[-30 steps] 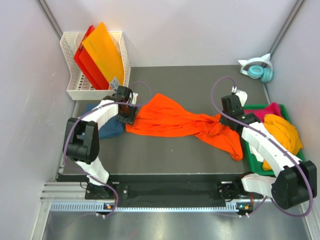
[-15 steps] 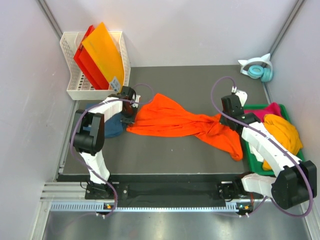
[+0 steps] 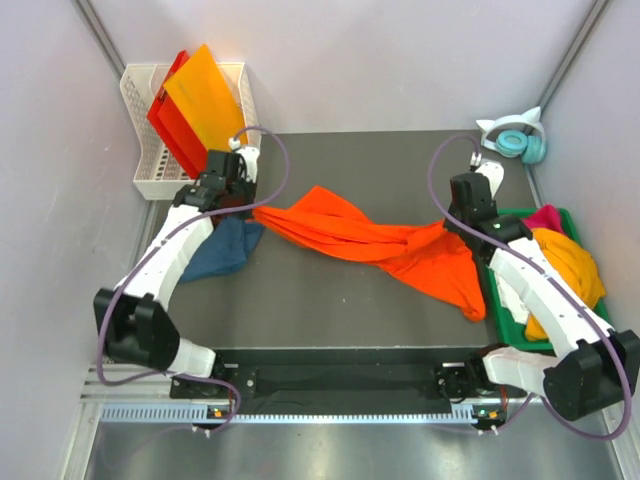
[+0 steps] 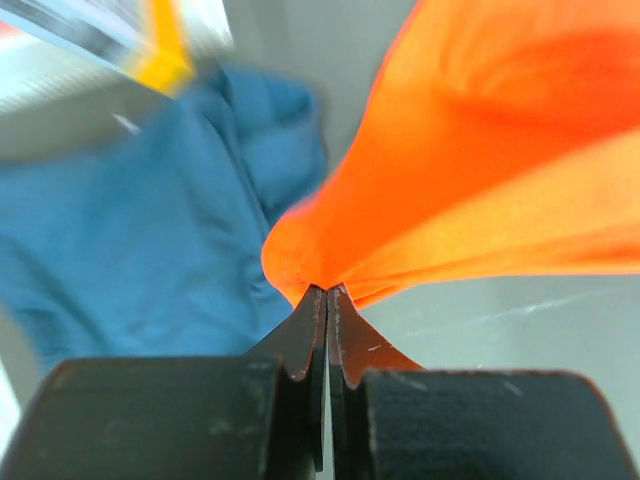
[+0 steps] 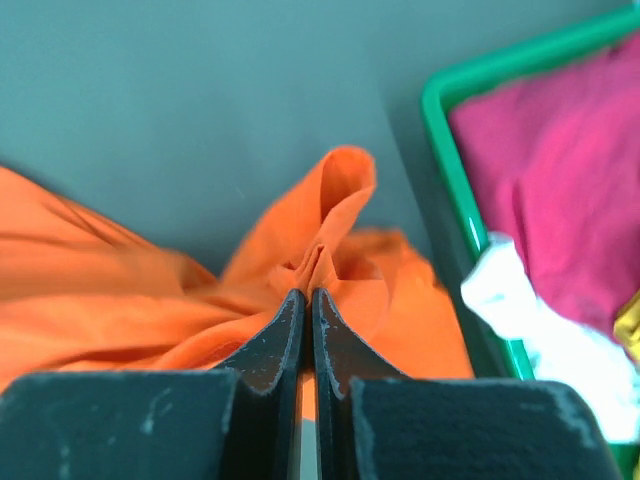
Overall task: Fold and stack the t-shirts
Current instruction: Flatten the tshirt out
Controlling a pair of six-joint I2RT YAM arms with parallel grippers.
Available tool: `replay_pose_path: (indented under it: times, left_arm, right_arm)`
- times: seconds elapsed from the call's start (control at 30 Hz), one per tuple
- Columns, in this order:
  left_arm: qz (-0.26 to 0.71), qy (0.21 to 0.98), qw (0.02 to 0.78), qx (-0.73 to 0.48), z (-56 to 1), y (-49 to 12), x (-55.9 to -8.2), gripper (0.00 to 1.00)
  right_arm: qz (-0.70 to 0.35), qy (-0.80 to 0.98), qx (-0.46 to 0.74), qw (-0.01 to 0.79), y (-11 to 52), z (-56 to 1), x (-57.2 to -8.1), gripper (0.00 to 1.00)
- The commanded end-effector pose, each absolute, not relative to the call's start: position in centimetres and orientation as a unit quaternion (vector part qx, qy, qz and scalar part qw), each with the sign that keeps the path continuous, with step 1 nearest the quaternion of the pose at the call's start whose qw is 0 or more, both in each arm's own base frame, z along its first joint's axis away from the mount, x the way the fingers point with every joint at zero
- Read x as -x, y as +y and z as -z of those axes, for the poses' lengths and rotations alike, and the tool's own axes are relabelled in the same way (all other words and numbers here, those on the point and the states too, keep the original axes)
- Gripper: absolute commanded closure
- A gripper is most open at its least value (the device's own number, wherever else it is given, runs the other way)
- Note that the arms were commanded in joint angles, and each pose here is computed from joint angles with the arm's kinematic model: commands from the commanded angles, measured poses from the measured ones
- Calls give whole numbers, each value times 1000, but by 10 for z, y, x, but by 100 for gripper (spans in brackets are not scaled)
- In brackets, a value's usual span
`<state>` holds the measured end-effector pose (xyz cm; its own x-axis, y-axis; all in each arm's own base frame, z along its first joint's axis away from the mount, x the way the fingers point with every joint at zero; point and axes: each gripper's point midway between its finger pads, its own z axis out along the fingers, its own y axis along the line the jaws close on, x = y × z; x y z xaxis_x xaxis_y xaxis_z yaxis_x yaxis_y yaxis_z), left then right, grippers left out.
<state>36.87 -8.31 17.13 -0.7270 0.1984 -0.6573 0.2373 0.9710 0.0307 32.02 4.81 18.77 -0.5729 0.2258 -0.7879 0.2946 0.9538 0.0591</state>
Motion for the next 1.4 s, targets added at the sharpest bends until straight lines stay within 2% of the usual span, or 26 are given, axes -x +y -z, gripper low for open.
replay_pose_path:
  times: [0.0,0.13,0.4,0.8,0.87,0.93,1.0,1.03,1.07,1.13,1.17,1.2,1.27,1.37]
  left_arm:
    - [9,898,428,-103,-227,-75,-383,100]
    - [18,910,396,-121,-214,-78,-375,100]
    - [68,961,198,-182,-114,-92,-324,100]
    - [129,933,62,-330,-93,-111,-255,100]
    - [141,931,15,-337,-83,-113,-241,100]
    - [141,931,5,-336,-78,-115,-242,100]
    - [131,938,16,-320,-74,-115,-253,89]
    - [127,939,46,-316,-75,-118,-267,84]
    - [118,941,70,-309,-80,-118,-278,66]
    - [113,945,118,-285,-92,-124,-302,45]
    - [106,945,162,-263,-100,-128,-325,25]
    - [88,946,184,-251,-103,-126,-338,16]
    - [81,946,217,-225,-106,-131,-366,13]
    - [90,950,213,-208,-93,-140,-383,14]
  right_arm:
    - [36,861,-154,483,42,-229,-325,100]
    - [33,865,-155,476,43,-221,-322,100]
    - [46,878,-157,450,35,-192,-300,100]
    - [53,879,-157,447,25,-199,-277,100]
    - [53,881,-158,443,26,-197,-279,100]
    - [52,883,-159,439,28,-194,-280,100]
    - [49,884,-159,437,30,-192,-282,100]
    - [48,884,-159,437,30,-192,-283,100]
    - [46,885,-159,436,32,-190,-283,100]
    - [41,886,-160,433,34,-188,-285,100]
    - [40,886,-161,432,35,-187,-286,100]
    - [39,887,-161,431,36,-186,-287,100]
    - [39,887,-162,430,36,-185,-289,100]
    - [42,888,-163,428,37,-182,-291,100]
